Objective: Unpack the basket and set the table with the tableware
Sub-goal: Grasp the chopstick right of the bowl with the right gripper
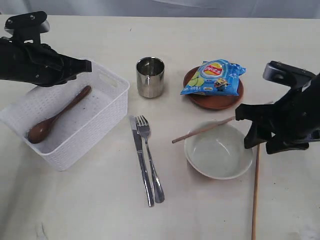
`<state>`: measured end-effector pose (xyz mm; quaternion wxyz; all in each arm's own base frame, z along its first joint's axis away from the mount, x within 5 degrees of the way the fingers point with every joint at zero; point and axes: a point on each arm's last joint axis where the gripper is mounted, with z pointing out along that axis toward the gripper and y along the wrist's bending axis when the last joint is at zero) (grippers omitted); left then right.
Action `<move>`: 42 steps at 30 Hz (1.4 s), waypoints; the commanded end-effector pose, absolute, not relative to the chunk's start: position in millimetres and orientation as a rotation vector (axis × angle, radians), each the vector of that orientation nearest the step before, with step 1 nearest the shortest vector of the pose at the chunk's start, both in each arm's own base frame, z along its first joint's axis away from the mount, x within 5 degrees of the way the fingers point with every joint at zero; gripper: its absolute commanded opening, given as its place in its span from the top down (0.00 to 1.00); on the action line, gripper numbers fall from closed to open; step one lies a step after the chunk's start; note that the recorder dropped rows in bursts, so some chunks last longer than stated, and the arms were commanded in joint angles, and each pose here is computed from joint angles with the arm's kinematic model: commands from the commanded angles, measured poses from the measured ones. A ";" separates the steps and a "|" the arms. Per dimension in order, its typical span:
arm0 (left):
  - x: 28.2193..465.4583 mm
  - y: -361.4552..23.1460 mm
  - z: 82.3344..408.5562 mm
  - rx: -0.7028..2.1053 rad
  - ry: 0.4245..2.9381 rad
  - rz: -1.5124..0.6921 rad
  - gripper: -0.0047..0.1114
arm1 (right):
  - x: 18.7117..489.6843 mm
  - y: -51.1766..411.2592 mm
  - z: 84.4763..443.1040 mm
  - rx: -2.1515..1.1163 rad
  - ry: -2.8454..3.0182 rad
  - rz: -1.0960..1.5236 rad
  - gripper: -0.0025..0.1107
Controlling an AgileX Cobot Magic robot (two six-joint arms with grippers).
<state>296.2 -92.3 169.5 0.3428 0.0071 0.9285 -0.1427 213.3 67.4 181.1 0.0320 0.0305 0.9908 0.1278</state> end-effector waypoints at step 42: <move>293.9 -96.8 170.8 0.025 2.419 -0.452 0.96 | 158.9 80.8 157.0 0.101 3.113 0.112 0.58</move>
